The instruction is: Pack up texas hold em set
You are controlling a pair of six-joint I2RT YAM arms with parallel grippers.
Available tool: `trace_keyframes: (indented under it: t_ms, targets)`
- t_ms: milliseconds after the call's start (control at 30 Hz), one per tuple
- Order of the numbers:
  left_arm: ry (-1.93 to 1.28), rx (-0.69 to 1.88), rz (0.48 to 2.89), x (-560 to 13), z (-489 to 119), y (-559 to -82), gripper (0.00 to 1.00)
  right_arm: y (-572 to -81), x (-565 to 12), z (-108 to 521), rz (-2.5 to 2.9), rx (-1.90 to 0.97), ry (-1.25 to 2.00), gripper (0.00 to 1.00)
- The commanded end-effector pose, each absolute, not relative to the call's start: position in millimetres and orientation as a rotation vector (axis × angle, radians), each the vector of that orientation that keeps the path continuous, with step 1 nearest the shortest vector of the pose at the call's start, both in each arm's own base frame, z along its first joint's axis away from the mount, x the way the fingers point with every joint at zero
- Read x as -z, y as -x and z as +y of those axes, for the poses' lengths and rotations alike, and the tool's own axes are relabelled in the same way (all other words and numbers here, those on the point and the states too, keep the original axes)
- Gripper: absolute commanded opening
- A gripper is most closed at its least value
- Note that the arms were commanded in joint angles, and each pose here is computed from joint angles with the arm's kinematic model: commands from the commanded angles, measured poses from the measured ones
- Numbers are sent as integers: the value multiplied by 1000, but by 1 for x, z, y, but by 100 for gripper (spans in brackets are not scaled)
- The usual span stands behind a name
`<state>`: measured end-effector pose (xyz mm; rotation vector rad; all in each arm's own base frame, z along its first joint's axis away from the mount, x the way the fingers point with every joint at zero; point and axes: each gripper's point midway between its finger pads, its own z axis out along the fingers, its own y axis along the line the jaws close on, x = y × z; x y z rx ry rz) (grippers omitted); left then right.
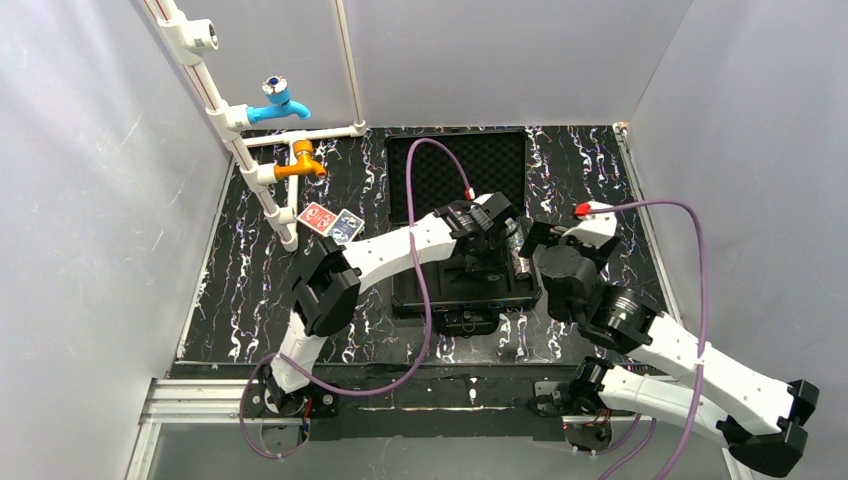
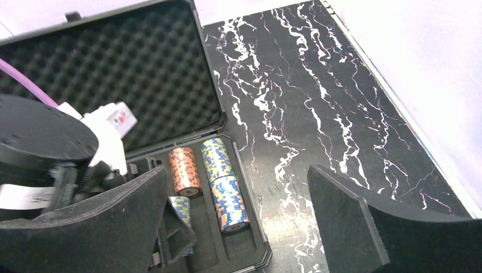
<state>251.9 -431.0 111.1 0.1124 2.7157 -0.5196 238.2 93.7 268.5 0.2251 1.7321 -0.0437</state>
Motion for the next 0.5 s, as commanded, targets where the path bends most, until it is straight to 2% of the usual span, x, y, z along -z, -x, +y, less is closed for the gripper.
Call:
trace_keyframes:
  t_ms: [0, 467]
  targets:
    - [-81, 610, 2656, -125, -453, -263, 0, -234, -291, 78, 1648, -6, -346, 100]
    - [-31, 559, 2626, -115, -454, -277, 1, -233, -285, 79, 1659, 3, -331, 100]
